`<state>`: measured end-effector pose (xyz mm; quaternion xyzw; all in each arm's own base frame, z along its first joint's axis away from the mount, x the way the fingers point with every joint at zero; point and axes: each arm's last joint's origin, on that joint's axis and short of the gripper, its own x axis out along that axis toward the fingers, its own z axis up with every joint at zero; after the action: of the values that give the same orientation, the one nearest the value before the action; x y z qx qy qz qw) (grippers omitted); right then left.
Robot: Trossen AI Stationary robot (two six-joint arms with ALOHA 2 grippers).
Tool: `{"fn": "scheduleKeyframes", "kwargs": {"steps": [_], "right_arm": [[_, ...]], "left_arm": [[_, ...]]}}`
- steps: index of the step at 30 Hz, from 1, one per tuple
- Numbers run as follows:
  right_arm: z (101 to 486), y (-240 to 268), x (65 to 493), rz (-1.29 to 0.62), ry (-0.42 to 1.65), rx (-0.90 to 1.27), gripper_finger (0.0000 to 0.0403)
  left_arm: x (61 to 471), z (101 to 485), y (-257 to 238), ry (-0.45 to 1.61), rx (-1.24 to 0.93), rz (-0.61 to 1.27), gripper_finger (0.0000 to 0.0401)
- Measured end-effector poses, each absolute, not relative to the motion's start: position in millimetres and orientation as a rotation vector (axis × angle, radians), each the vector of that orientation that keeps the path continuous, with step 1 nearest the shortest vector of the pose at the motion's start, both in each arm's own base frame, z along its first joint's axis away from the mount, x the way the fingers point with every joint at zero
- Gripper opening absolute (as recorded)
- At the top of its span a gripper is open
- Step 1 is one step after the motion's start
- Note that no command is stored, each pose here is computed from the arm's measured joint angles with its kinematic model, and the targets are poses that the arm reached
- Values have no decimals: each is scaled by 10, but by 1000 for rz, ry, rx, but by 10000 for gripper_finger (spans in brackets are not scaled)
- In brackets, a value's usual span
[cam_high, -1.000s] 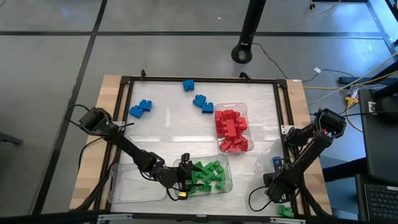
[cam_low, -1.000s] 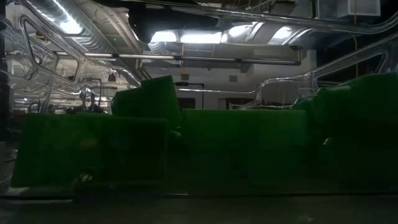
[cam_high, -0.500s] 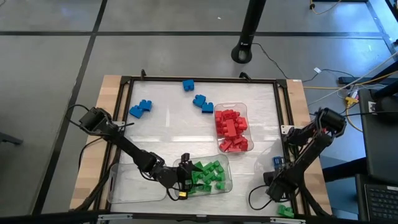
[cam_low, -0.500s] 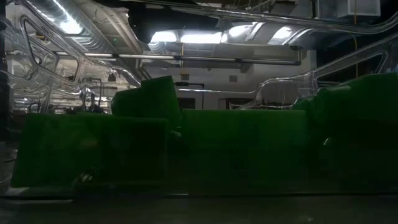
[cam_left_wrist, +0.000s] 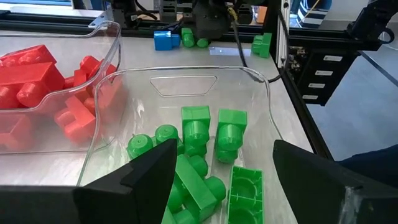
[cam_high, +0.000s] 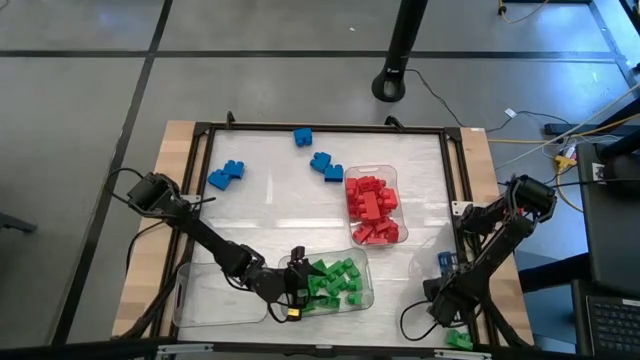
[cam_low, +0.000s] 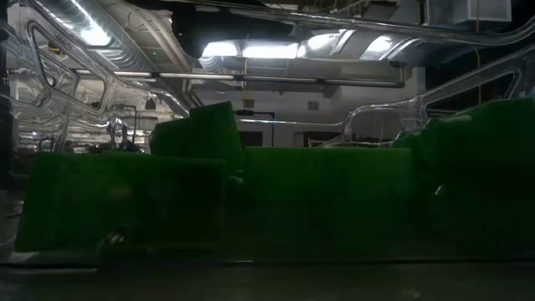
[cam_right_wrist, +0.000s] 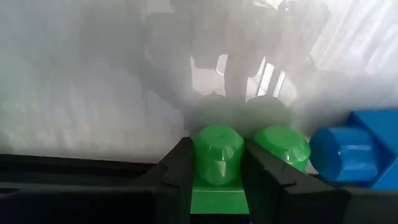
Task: Sort blocks
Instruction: Put the green game piece into the bottom right transparent bin
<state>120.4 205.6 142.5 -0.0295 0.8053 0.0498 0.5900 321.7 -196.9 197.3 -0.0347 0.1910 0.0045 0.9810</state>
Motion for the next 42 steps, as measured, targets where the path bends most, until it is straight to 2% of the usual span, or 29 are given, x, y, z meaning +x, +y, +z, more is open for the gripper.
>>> {"fn": "scheduleKeyframes", "kwargs": {"steps": [6,15,22,28,34,38,42], "right_arm": [[1557,2165,1295,153,1789,-85,119],[1725,2264,1401,190,1673,-123,112],[1974,2318,1654,261,1566,-112,114],[2411,2352,2006,345,1338,-178,114],[2831,2317,2318,351,1061,-310,113],[2928,2268,2530,325,876,-403,114],[2856,2188,2759,304,820,-448,128]], "left_arm": [[3217,1974,-1969,384,-71,9,255],[3217,1974,-1969,384,-71,9,255],[3217,1974,-1969,384,-71,9,255],[3217,1974,-1969,384,-71,9,255],[3217,1974,-1969,384,-72,9,255],[3217,1974,-1969,384,-78,10,255],[3216,1973,-1970,384,-89,12,255]]}}
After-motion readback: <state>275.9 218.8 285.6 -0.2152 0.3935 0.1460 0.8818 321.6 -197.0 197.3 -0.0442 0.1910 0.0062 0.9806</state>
